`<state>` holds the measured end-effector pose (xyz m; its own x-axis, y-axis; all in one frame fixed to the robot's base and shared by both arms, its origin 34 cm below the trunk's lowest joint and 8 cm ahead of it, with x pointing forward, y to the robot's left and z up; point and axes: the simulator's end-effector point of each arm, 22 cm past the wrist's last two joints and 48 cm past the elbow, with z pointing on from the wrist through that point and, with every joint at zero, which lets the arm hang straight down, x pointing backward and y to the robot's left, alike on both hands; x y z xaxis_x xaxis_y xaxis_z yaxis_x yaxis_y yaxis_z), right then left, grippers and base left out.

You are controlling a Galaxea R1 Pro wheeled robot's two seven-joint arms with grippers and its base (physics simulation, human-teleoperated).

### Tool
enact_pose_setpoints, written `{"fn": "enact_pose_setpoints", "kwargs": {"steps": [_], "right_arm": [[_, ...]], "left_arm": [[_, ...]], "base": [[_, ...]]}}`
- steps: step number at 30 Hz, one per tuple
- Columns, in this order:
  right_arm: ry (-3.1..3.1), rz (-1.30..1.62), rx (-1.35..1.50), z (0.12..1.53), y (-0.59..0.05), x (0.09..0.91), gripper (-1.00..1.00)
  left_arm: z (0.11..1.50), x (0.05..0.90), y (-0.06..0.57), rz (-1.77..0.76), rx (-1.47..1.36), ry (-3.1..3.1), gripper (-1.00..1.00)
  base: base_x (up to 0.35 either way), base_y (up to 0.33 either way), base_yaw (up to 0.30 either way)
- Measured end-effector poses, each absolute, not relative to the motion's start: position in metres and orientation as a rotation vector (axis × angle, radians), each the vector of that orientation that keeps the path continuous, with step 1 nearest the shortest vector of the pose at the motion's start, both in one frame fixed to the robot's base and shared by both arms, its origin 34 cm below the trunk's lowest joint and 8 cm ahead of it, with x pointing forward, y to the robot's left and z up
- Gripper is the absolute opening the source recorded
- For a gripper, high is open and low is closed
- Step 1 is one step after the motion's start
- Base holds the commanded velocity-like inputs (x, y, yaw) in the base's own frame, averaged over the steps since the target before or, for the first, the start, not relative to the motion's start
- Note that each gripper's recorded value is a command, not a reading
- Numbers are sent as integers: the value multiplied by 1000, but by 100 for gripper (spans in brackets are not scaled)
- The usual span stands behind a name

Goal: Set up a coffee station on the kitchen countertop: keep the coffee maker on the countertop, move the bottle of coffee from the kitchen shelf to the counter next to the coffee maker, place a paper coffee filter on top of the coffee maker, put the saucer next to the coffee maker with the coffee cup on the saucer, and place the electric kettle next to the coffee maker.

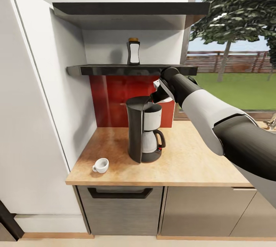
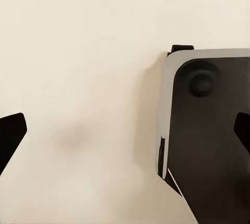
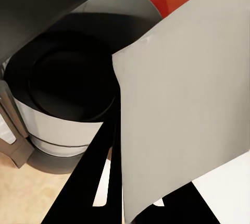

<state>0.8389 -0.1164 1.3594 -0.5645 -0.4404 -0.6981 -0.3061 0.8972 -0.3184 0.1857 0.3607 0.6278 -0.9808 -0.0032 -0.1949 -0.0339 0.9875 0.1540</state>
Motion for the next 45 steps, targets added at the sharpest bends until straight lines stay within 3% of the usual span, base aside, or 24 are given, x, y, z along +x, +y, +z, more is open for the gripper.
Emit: {"fn": "enact_pose_setpoints", "kwargs": {"steps": [45], "right_arm": [[2238,-197,-533,1346,-118,838,-100]], "left_arm": [[627,186,358,229,-24,2937,100]], "base": [[0,0,0]]}}
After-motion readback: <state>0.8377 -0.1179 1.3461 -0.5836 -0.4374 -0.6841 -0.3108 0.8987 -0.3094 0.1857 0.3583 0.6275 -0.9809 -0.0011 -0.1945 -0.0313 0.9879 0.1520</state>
